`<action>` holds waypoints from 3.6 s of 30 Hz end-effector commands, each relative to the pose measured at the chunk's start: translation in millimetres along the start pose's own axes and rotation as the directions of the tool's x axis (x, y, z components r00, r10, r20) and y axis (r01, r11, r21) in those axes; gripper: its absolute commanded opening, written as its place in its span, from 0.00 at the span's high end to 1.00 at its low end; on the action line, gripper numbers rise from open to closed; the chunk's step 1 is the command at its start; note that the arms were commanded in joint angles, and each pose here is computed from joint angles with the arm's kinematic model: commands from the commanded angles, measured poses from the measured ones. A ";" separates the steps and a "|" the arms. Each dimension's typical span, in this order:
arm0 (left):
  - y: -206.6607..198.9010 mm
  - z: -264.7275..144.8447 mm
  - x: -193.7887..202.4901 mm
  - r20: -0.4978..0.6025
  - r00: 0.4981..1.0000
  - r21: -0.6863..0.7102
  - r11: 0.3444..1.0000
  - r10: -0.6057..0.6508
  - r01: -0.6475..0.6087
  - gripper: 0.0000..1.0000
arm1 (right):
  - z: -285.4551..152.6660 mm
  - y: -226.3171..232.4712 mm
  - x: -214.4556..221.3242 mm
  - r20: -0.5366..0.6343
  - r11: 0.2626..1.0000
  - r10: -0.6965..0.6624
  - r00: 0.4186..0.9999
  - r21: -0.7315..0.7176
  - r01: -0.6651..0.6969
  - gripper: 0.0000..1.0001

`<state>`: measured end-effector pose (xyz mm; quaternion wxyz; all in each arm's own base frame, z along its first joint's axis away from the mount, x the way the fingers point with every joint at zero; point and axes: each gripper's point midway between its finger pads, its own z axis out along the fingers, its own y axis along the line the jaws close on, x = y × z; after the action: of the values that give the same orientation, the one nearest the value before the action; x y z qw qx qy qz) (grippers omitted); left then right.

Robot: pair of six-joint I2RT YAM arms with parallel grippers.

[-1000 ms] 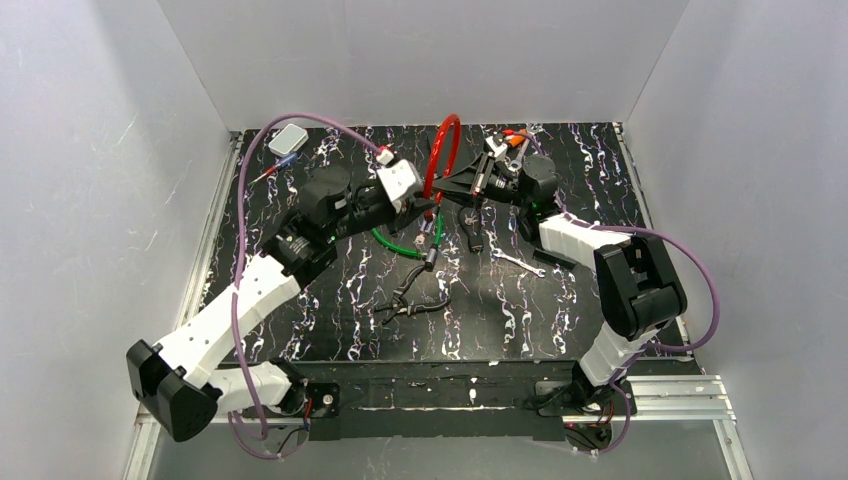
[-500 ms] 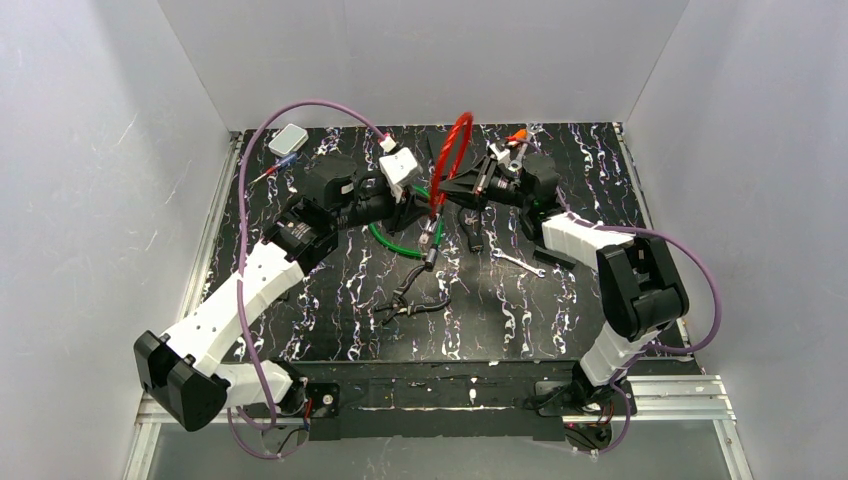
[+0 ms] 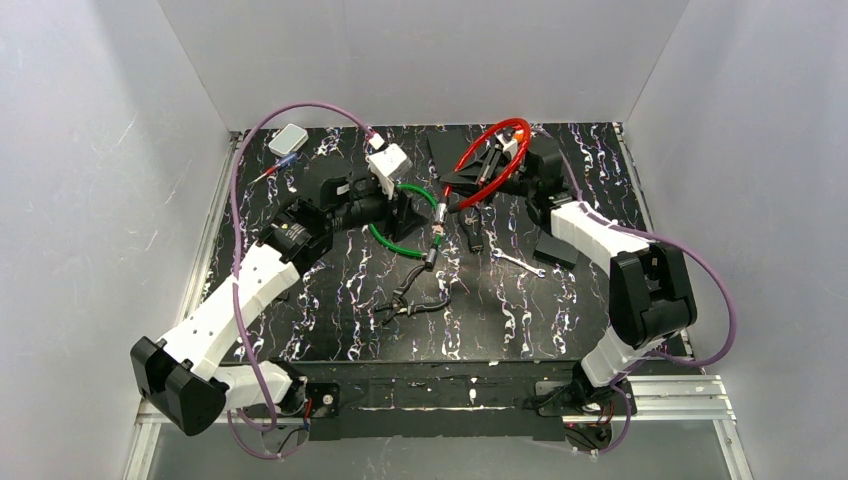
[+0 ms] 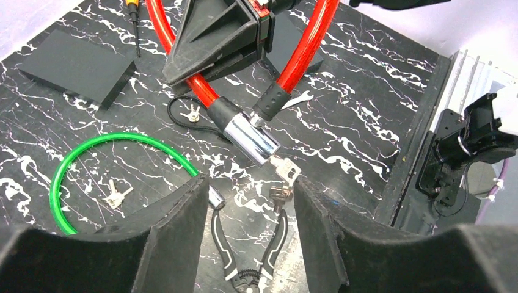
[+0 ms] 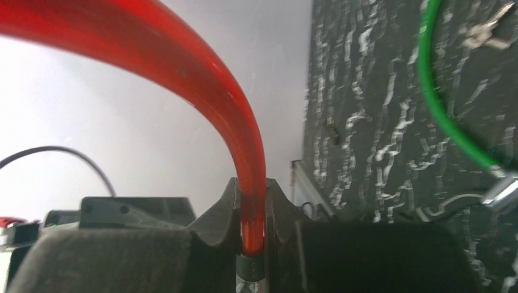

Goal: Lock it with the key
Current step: Lock the lock.

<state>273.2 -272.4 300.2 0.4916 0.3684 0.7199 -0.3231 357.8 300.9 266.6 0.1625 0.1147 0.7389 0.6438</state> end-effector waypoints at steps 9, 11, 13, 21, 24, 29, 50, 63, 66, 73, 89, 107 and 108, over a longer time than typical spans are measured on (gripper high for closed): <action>-20.1 -7.3 -15.6 0.106 0.993 0.109 0.991 0.060 -0.072 0.50 | -16.3 -10.7 -30.9 0.059 0.926 -0.246 0.968 0.308 0.217 0.99; -20.7 0.5 -29.6 0.118 0.990 0.139 0.986 0.072 -0.088 0.50 | -15.5 -12.7 -29.9 0.056 0.925 -0.243 0.968 0.314 0.214 0.99; -20.2 11.2 -43.2 0.130 0.988 0.171 0.979 0.086 -0.108 0.50 | -15.0 -15.2 -28.1 0.051 0.925 -0.238 0.970 0.316 0.210 0.99; -42.5 55.0 -61.7 0.155 0.978 0.298 0.937 0.143 -0.184 0.41 | -14.0 -23.9 -24.0 0.043 0.920 -0.230 0.972 0.336 0.203 0.99; -46.3 71.0 -64.1 0.153 0.975 0.298 0.933 0.163 -0.203 0.41 | -12.1 -26.6 -22.5 0.036 0.919 -0.226 0.973 0.339 0.201 0.99; -37.7 91.0 -54.6 0.114 0.980 0.277 0.942 0.165 -0.191 0.42 | -14.7 -30.1 -27.2 0.039 0.893 -0.259 0.965 0.390 0.224 0.99; 45.4 76.9 50.5 -0.082 0.976 0.103 0.972 -0.204 0.212 1.00 | -16.6 -18.8 -26.6 0.071 0.937 -0.098 0.993 0.341 0.069 0.99; 19.7 55.0 50.9 -0.068 0.995 0.219 0.972 -0.070 0.083 1.00 | -2.9 -3.2 -14.1 0.038 0.988 0.071 0.997 0.136 -0.075 0.99; 33.8 57.3 48.3 -0.101 0.984 0.131 0.979 -0.146 0.159 1.00 | -7.6 -14.2 -15.3 0.052 0.975 0.040 0.998 0.218 -0.050 0.99; 50.6 65.2 50.2 -0.127 0.936 0.037 0.942 -0.327 0.334 1.00 | -21.9 -37.6 -28.2 0.118 0.909 -0.035 0.992 0.417 -0.018 0.99; 41.0 52.6 40.1 -0.093 0.945 0.081 0.943 -0.315 0.322 0.65 | -29.3 -39.6 -38.7 0.174 0.881 -0.039 0.984 0.471 -0.049 0.99; 5.7 30.8 67.8 -0.105 0.994 0.078 0.997 0.006 0.002 0.54 | -30.9 -39.6 -44.1 0.190 0.870 -0.060 0.980 0.491 -0.042 0.99; 4.2 31.7 70.1 -0.111 0.993 0.071 0.997 0.029 -0.021 0.54 | -30.9 -39.5 -44.2 0.191 0.870 -0.062 0.980 0.491 -0.041 0.99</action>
<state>284.3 -282.2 224.0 0.4084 0.3502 0.7542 -0.3765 376.9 247.9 186.4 0.1548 0.2310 0.8809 0.3829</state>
